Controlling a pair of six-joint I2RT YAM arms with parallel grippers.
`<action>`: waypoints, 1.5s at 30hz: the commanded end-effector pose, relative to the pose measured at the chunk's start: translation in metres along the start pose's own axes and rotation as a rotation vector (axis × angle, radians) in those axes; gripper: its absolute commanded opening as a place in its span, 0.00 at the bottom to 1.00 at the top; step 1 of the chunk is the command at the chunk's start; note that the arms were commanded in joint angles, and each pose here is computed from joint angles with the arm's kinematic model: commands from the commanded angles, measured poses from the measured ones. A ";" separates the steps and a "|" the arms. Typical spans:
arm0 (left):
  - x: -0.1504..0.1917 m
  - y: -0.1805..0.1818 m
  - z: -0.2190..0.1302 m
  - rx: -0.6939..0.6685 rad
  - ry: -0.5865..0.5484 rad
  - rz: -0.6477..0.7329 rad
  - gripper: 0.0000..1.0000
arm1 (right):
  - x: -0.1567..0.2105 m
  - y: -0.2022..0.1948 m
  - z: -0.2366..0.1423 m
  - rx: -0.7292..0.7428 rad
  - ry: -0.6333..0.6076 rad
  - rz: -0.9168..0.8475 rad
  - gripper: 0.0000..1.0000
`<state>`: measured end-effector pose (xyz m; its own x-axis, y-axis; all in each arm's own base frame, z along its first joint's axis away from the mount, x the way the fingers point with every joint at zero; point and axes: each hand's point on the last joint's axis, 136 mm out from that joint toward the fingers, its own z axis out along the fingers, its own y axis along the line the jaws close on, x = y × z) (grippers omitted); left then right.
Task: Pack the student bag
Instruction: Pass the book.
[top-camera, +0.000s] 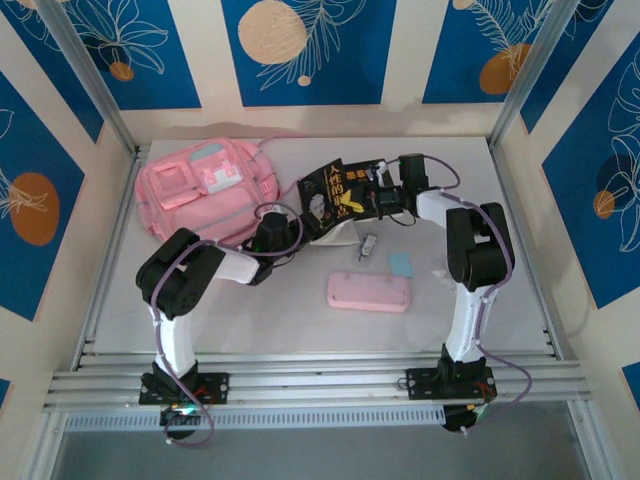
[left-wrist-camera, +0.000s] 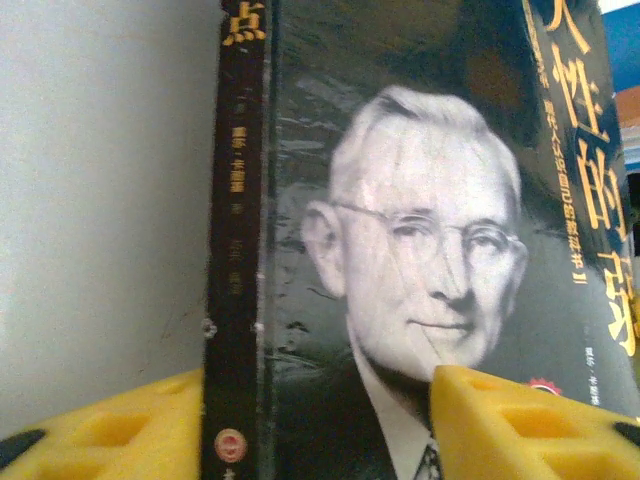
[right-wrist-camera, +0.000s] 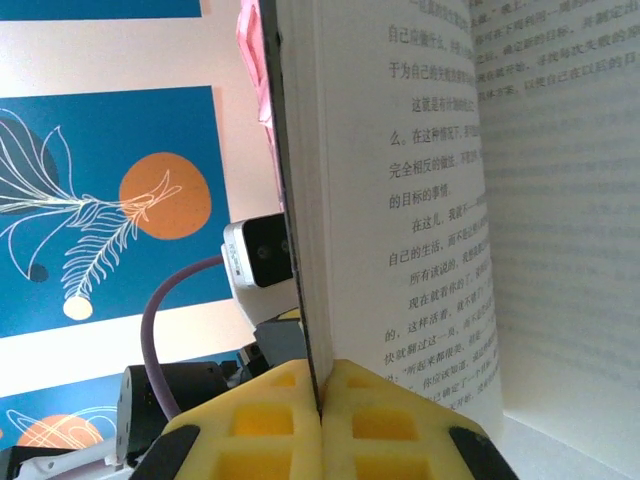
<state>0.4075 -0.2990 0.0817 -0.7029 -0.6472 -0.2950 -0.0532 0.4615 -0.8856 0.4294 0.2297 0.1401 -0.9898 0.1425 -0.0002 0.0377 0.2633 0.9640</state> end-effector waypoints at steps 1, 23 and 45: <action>-0.016 -0.041 -0.003 0.143 -0.055 0.032 0.40 | 0.018 0.017 -0.006 -0.063 0.067 0.009 0.00; -0.047 -0.081 -0.033 0.164 -0.214 0.006 0.00 | 0.076 -0.021 -0.014 0.224 -0.251 0.294 0.99; -0.044 -0.092 -0.073 0.267 -0.329 -0.116 0.00 | 0.046 -0.006 0.075 -0.067 -0.496 0.381 0.77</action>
<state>0.3912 -0.2696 0.1413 -0.5036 -0.8142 -0.2888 -0.0431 0.3575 -0.9329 0.3798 0.3052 0.0969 -0.7469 0.6184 0.2444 0.3993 0.1232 0.9085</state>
